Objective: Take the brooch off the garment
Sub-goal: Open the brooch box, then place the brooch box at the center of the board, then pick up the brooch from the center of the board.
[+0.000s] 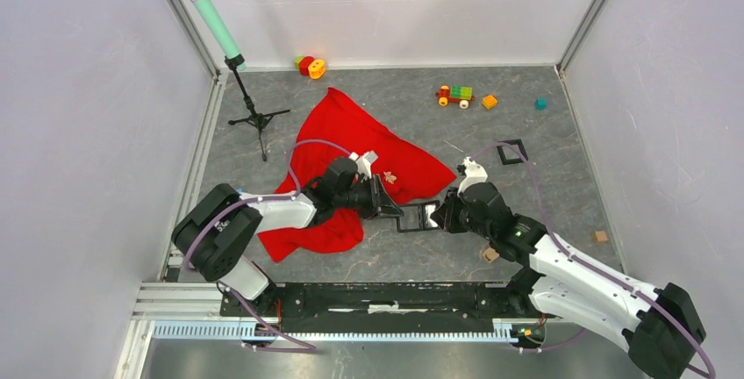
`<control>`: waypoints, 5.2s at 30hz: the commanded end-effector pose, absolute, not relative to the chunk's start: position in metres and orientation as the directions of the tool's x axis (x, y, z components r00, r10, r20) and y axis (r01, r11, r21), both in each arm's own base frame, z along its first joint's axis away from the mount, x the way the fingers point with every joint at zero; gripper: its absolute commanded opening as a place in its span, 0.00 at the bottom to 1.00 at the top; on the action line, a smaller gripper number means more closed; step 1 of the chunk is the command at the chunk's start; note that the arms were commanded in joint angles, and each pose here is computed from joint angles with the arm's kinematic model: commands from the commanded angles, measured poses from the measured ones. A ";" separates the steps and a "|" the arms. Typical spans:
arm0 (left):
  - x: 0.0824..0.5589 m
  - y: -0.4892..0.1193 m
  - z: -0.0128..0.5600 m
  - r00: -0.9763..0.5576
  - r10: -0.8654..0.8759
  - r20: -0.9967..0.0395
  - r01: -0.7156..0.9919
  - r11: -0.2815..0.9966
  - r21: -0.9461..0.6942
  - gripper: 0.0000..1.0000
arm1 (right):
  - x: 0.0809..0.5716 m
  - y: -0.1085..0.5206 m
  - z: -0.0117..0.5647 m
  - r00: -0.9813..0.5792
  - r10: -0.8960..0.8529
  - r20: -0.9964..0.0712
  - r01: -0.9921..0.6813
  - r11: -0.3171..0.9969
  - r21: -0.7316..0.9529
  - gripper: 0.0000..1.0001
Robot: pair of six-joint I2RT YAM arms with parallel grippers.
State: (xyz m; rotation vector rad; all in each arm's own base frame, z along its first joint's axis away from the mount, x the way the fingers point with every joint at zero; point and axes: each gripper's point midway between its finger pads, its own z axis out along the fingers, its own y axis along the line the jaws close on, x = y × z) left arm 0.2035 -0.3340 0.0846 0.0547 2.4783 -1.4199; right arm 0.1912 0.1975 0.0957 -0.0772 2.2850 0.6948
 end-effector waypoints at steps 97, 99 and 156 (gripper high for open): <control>0.207 -0.346 0.001 -0.947 0.015 -0.320 0.217 0.764 -0.608 0.24 | 0.190 0.170 0.070 -0.774 -0.131 -0.619 -0.308 0.933 0.187 0.27; 0.206 -0.346 0.000 -0.948 0.017 -0.319 0.218 0.765 -0.606 0.24 | 0.190 0.168 0.068 -0.779 -0.121 -0.616 -0.304 0.931 0.202 0.26; 0.343 -0.333 0.048 -0.886 0.074 -0.457 0.267 0.888 -0.374 0.22 | 0.200 0.163 0.081 -0.747 -0.127 -0.652 -0.337 0.918 0.207 0.38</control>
